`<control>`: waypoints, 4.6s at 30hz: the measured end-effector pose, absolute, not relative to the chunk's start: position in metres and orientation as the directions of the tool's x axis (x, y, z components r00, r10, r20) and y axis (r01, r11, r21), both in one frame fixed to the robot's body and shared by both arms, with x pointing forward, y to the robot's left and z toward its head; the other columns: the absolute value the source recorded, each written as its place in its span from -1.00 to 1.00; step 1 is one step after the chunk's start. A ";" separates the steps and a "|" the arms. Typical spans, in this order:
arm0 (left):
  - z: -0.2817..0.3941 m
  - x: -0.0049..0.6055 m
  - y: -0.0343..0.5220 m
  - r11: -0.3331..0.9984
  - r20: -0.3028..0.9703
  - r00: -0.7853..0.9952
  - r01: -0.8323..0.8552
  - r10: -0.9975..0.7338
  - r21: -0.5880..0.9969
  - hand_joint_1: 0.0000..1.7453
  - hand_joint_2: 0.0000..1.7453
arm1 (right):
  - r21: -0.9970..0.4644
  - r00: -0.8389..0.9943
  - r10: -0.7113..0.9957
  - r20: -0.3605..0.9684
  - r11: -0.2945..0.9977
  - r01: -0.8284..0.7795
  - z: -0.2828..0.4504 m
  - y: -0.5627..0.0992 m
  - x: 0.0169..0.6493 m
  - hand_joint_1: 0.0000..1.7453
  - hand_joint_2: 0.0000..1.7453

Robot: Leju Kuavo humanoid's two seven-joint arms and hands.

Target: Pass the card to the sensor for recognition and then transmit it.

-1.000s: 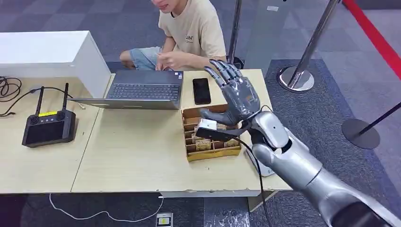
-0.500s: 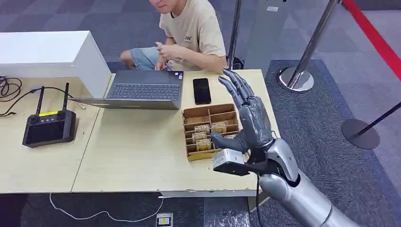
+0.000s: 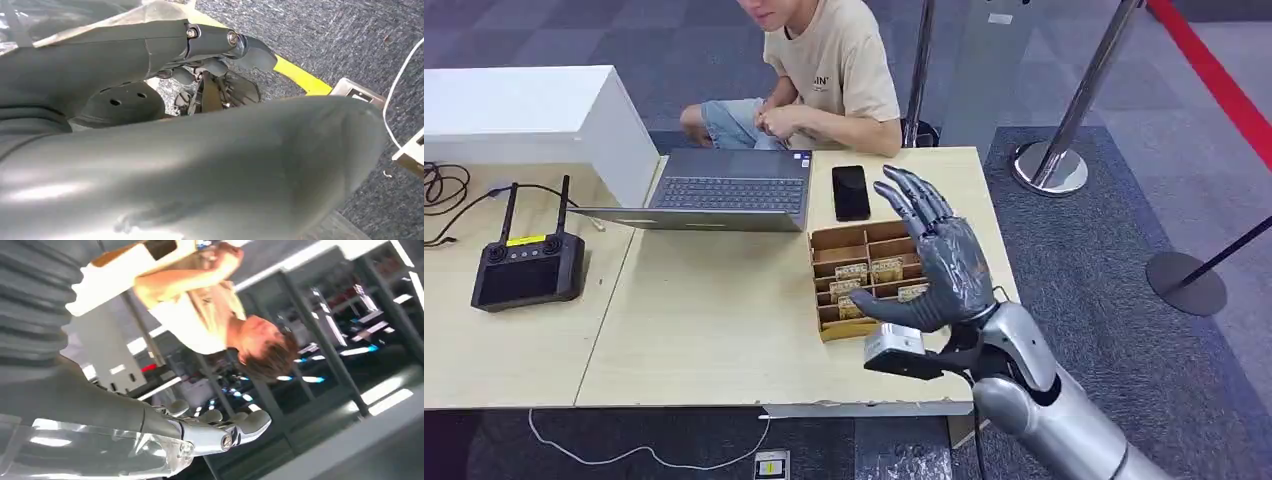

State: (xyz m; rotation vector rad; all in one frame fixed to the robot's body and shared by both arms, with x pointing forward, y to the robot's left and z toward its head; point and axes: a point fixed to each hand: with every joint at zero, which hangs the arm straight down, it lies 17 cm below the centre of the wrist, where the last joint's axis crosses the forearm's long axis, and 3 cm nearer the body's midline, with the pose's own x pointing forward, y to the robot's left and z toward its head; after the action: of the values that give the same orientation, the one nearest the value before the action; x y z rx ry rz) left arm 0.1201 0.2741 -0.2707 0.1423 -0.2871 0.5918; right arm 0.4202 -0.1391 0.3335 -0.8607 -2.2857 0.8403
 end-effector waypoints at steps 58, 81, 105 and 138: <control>-0.271 0.119 0.280 0.807 0.302 0.780 -0.588 0.548 0.054 -1.00 -1.00 | -0.949 -0.373 0.917 0.140 0.232 0.215 0.185 -0.185 0.485 -1.00 1.00; -0.271 0.118 0.280 0.799 0.298 0.773 -0.599 0.560 0.054 -1.00 -1.00 | -0.977 -0.272 0.957 0.103 0.149 0.154 0.154 -0.212 0.501 -1.00 1.00; -0.272 0.117 0.282 0.793 0.296 0.770 -0.606 0.565 0.064 -1.00 -1.00 | -0.984 -0.247 0.966 0.079 0.115 0.134 0.147 -0.224 0.502 -1.00 -1.00; -0.272 0.116 0.284 0.772 0.290 0.752 -0.633 0.592 0.062 -1.00 -1.00 | -1.000 -0.256 0.966 -0.024 -0.023 0.004 0.138 -0.227 0.500 -1.00 1.00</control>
State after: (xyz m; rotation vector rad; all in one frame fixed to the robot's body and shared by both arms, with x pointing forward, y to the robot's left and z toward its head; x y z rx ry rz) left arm 0.1161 0.2838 -0.2719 0.1602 -0.2620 0.6720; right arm 0.5002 -0.2270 0.1385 -1.0936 -1.3873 1.4157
